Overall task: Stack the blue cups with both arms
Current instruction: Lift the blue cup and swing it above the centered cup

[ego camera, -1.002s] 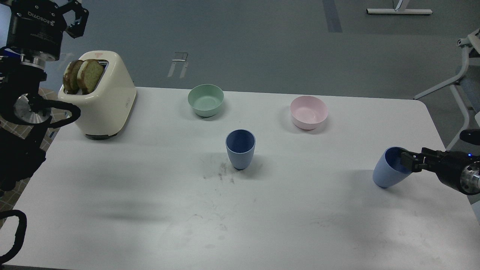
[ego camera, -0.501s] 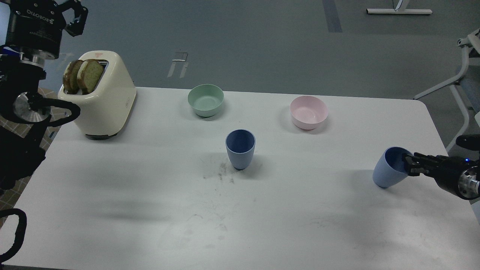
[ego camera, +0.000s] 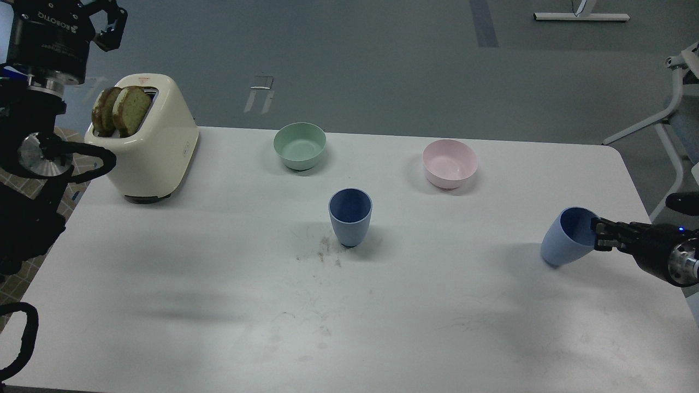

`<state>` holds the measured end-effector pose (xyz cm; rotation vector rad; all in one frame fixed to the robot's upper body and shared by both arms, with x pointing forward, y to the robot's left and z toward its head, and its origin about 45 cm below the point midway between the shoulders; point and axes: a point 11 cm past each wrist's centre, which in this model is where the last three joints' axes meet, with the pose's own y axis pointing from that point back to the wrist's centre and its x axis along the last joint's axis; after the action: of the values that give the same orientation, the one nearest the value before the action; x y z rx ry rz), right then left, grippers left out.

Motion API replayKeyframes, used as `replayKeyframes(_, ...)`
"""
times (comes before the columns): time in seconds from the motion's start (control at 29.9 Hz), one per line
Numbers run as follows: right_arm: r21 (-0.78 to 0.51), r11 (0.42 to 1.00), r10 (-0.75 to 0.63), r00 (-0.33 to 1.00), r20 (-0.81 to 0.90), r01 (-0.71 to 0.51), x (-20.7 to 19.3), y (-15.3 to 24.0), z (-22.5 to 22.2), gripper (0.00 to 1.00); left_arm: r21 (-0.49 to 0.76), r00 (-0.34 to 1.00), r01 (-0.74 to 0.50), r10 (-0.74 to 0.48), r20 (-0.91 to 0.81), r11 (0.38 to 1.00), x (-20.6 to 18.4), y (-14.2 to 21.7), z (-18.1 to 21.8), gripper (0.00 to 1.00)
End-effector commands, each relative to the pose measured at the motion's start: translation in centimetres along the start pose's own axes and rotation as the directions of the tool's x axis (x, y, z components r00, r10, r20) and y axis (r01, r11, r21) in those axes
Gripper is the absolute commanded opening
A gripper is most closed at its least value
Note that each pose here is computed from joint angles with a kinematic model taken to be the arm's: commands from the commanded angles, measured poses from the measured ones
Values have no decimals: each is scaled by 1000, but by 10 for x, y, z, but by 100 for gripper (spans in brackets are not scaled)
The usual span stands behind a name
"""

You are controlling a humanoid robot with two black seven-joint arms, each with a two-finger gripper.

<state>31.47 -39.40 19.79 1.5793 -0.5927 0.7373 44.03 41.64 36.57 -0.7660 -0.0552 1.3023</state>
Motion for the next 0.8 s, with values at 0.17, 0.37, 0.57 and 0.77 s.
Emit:
replayKeyframes(0.17, 14, 996, 88, 996, -2, -88, 31, 9, -4, 0, -1, 1000, 1, -1, -2, 1000, -1, -1, 0, 98)
replayKeyframes(0.37, 124, 952, 284, 959, -20, -280, 120, 28, -38, 0, -3, 1000, 2, -2, 3, 1000, 0, -1, 2, 98)
replayKeyframes(0.57, 307, 883, 389, 920, -57, -354, 182, 26, -116, 0, 20, 1000, 3, -3, 1, 1000, -1, -1, -1, 98)
replayKeyframes(0.77, 470, 850, 340, 929, -146, -237, 169, -1, -206, 0, 26, 1000, 6, -6, 4, 1000, -1, -2, -1, 98)
